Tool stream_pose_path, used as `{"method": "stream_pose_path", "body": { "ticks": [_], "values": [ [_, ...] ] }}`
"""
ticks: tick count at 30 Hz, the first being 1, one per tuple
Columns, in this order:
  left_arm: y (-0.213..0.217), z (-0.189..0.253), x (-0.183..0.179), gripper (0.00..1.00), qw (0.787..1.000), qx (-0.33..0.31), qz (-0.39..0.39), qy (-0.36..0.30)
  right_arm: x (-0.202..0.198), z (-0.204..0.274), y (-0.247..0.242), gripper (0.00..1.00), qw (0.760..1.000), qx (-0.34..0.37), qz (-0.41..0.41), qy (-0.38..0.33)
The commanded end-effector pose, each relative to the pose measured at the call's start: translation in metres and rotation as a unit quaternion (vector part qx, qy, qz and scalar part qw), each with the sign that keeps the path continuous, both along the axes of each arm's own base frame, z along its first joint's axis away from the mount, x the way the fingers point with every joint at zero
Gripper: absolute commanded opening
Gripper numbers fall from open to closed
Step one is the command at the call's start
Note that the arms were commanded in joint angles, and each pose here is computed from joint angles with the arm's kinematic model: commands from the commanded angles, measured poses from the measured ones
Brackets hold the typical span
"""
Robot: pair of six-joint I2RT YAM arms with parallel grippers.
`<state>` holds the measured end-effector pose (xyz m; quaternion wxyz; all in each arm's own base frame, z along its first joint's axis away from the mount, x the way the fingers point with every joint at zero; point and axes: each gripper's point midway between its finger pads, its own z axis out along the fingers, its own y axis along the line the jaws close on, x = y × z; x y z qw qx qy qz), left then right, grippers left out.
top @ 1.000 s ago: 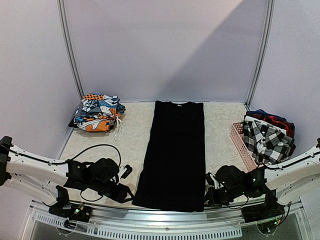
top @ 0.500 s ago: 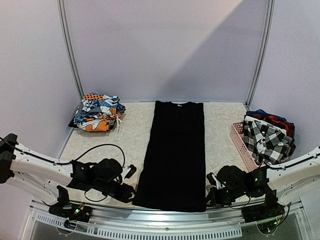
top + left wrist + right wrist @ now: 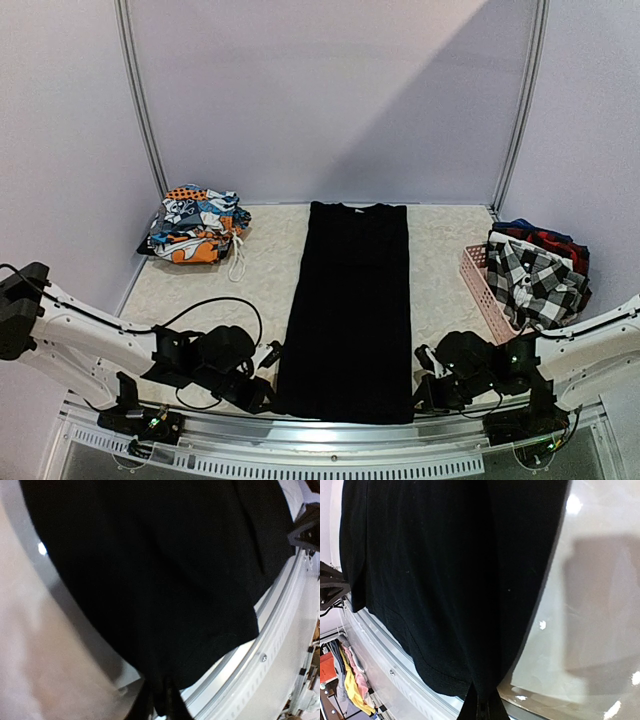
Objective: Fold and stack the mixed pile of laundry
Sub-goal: Pick up the rectangle-folded T-shirt from the center of the board.
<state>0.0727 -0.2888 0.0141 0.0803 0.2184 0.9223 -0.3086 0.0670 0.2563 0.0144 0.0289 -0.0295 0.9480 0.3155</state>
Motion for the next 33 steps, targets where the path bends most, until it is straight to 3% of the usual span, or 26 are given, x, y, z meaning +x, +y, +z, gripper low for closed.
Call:
{"method": "stream_pose_path", "body": {
  "ticks": [1,11,33],
  "values": [
    [0.003,-0.013,-0.013,0.0,1.0,0.017,-0.016,0.02,-0.003,-0.007,-0.014,0.0,0.999,-0.032,0.003,-0.005],
    [-0.009,0.015,-0.016,0.0,1.0,-0.003,-0.023,0.006,0.005,0.025,-0.027,0.0,0.997,-0.061,0.004,-0.038],
    [-0.028,0.065,0.038,0.0,0.993,-0.011,0.046,-0.109,0.055,0.074,-0.01,0.0,0.985,-0.071,-0.045,-0.153]
  ]
}}
